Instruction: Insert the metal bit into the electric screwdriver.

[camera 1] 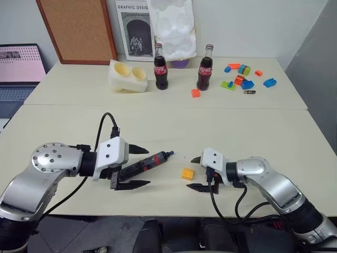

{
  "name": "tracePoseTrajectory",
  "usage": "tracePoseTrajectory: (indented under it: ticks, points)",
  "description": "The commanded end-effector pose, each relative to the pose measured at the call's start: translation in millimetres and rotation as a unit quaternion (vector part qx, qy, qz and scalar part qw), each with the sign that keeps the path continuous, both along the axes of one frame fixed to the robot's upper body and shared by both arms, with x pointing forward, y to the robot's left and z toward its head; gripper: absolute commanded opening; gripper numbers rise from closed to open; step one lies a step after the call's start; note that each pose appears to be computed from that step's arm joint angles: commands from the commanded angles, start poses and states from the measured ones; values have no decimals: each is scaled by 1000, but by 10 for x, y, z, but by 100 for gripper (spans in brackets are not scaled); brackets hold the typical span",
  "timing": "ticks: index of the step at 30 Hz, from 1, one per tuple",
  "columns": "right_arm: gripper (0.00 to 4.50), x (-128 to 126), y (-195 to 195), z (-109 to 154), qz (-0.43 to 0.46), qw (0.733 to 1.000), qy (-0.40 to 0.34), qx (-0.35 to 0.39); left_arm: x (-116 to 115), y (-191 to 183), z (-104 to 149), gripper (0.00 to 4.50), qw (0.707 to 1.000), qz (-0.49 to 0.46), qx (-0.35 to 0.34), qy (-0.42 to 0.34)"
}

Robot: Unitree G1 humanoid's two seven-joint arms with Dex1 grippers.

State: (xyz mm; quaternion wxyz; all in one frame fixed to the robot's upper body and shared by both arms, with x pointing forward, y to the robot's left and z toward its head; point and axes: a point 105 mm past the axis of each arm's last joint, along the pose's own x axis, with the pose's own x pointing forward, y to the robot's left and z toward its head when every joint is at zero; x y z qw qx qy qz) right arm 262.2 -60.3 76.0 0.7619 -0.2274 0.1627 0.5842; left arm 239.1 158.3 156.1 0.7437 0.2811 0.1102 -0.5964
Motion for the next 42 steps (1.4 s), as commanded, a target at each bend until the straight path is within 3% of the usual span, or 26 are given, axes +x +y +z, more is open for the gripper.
tracePoseTrajectory:
  ticks: [1,8,10,15,18,24,27,32,39,41,42]
  points:
    - [357,-6,97,32,16,1000,-19,9,-8,-61,39,450,1000,-14,-8,-18]
    - [174,57,89,-29,18,999,-35,-8,8,-116,61,450,999,-18,-30,-27]
    - [144,99,52,15,6,999,-45,0,39,-155,68,450,998,-10,-50,-20]
    - [144,265,-306,371,-79,992,-86,43,129,-349,76,450,996,-22,-82,-21]
    - [144,433,-887,505,-190,975,-112,36,157,-507,62,450,996,-54,-71,-29]
    - [144,560,-1965,457,-372,919,-131,-8,300,-890,161,450,990,-71,-114,-46]
    - [144,645,-2264,365,-442,887,-130,-7,347,-1090,177,450,986,-85,-135,-44]
    - [144,803,-2430,248,-502,856,-121,18,374,-1328,145,450,983,-105,-145,-38]
    - [144,789,-2286,145,-489,866,-98,38,400,-1353,119,450,983,-95,-155,-5]
    - [215,769,-2275,165,-489,865,-97,45,437,-1311,120,450,984,-83,-154,-4]
    - [229,758,-2265,181,-488,866,-98,50,475,-1297,138,450,985,-72,-157,-10]
